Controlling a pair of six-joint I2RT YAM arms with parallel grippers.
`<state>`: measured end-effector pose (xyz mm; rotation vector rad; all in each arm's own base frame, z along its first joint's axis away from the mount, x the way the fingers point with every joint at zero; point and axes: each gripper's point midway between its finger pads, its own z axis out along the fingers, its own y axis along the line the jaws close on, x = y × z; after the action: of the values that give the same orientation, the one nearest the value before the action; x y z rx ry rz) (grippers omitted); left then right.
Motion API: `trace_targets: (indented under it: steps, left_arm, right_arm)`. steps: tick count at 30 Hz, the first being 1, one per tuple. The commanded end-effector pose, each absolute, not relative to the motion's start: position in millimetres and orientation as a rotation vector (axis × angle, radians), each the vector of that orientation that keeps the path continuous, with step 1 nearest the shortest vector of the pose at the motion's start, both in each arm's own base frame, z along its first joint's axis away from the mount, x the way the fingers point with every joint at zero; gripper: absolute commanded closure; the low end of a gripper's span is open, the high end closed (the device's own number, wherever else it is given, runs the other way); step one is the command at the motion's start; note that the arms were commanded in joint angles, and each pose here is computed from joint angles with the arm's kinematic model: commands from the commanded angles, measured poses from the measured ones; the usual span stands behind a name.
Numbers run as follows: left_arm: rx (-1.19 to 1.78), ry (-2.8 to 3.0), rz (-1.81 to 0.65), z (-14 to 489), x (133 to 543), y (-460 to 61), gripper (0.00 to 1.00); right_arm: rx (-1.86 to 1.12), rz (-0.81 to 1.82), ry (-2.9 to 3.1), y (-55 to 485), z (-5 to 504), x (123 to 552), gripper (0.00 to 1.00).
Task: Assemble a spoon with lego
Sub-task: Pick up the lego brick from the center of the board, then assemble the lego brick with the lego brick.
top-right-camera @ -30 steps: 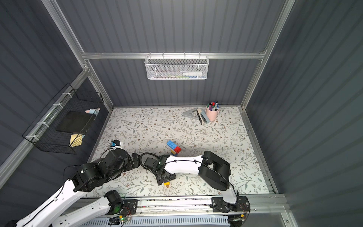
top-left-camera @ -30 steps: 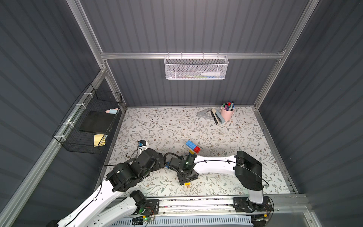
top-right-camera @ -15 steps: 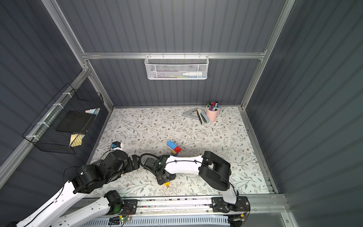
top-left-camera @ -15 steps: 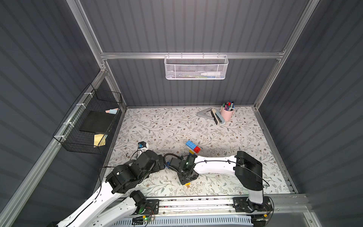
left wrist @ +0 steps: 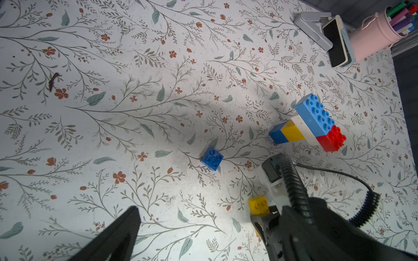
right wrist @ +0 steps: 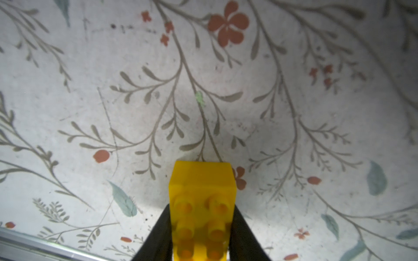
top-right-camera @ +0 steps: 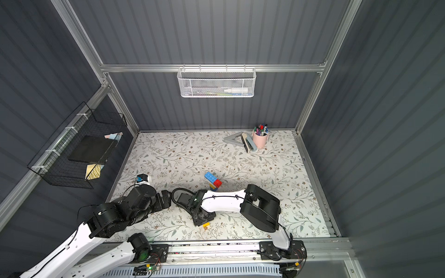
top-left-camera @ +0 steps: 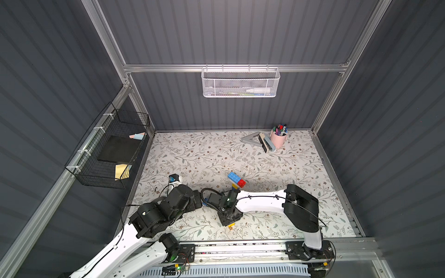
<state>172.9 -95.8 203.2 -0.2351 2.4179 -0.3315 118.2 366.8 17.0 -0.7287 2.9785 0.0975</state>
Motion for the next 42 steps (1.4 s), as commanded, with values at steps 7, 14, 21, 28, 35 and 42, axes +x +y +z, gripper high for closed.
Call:
trace_targets:
  steps: [7, 14, 21, 28, 35, 42]
  left_arm:
    - [-0.231, 2.43, -0.362, 193.7, 169.3, -98.2, 0.01]
    - [-0.228, 2.411, -0.469, 192.3, 163.1, -103.8, 0.01]
    - [-0.191, 2.458, -0.471, 170.8, 165.3, -115.5, 0.01]
    - [-0.08, 2.497, -0.51, 150.7, 171.3, -139.9, 0.01]
    - [0.039, 2.541, -0.551, 133.3, 167.2, -155.5, 0.01]
    - [0.087, 2.557, -0.554, 125.3, 165.5, -159.4, 0.01]
  right_arm:
    - [-0.884, 0.127, 2.89, 365.3, 68.8, 121.9, 0.78]
    - [-1.077, 0.146, 2.692, 335.0, 153.6, 148.2, 0.8]
    - [-1.244, 0.257, 2.485, 318.5, 200.2, 195.7, 0.82]
    - [-1.265, 0.275, 2.511, 325.7, 202.2, 238.9, 0.83]
    - [-1.286, 0.182, 2.607, 321.3, 177.6, 266.1, 0.83]
    - [-1.301, 0.221, 2.621, 323.3, 173.4, 272.0, 0.83]
